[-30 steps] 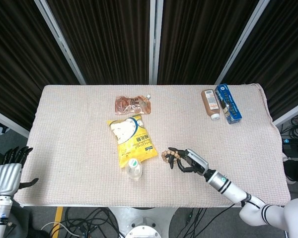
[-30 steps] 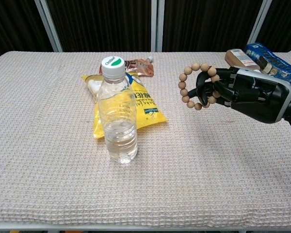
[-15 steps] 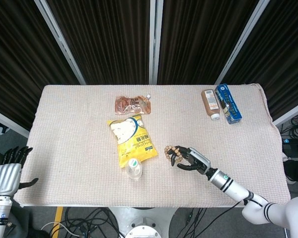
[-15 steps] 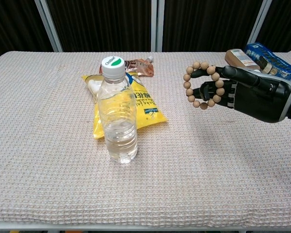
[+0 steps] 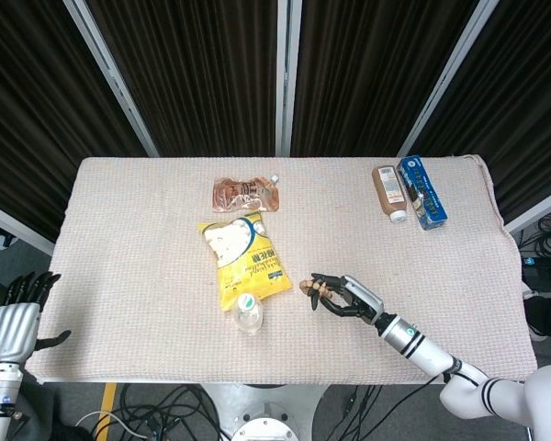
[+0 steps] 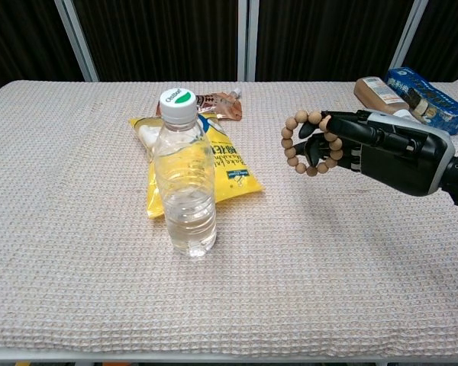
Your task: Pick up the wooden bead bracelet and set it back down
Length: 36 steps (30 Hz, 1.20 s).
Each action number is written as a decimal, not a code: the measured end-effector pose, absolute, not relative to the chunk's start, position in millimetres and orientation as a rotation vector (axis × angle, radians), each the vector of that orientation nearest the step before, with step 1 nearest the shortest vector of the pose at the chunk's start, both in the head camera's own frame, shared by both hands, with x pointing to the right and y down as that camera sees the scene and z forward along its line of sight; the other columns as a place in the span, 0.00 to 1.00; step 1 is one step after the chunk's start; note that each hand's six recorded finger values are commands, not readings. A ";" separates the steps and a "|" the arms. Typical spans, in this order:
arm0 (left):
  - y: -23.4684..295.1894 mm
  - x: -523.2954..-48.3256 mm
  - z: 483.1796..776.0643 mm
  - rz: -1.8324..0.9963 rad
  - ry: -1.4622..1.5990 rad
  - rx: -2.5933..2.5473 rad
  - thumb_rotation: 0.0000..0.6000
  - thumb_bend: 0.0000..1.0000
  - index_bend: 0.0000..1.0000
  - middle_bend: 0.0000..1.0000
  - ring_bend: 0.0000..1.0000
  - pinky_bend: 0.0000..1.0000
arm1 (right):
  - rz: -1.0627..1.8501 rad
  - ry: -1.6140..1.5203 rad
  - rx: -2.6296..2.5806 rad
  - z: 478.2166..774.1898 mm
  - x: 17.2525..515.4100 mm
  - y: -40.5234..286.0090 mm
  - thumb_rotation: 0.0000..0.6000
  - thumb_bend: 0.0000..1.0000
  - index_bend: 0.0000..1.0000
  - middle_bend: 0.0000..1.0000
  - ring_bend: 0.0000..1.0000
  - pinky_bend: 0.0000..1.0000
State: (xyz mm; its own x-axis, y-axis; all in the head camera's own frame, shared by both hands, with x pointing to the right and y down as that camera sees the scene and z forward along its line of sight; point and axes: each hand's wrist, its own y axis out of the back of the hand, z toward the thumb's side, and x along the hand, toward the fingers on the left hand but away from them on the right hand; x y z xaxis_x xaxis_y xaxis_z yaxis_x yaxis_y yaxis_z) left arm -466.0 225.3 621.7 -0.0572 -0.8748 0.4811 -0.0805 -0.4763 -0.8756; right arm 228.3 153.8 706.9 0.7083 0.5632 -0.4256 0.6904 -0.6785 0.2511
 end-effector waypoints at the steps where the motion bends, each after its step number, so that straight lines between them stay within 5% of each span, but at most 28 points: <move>1: 225.3 -466.0 621.7 -1.600 1.035 -1.585 1.00 0.00 0.13 0.08 0.00 0.00 | -0.443 0.971 2.523 707.2 227.9 154.0 0.64 0.39 0.44 0.55 0.20 0.00; 11: 225.6 -466.7 622.7 -1.607 1.034 -1.587 1.00 0.00 0.13 0.08 0.00 0.00 | -0.436 0.978 2.554 709.9 225.2 156.6 0.64 0.69 0.51 0.58 0.21 0.00; 19: 225.3 -466.7 622.6 -1.605 1.036 -1.588 1.00 0.00 0.13 0.08 0.00 0.00 | -0.438 0.971 2.586 710.1 225.2 158.9 0.64 0.73 0.51 0.58 0.21 0.00; 27: 225.6 -466.4 623.0 -1.604 1.037 -1.590 1.00 0.00 0.13 0.08 0.00 0.00 | -0.402 0.976 2.584 706.3 226.3 158.1 0.72 0.99 0.51 0.58 0.21 0.00; 32: 225.7 -465.6 622.9 -1.601 1.036 -1.592 1.00 0.00 0.13 0.08 0.00 0.00 | -0.370 0.971 2.575 702.5 228.9 156.8 0.76 1.00 0.48 0.57 0.21 0.00; 36: 225.2 -465.1 622.0 -1.596 1.036 -1.590 1.00 0.00 0.13 0.08 0.00 0.00 | -0.365 0.965 2.559 701.7 231.5 155.6 0.66 0.84 0.40 0.54 0.20 0.00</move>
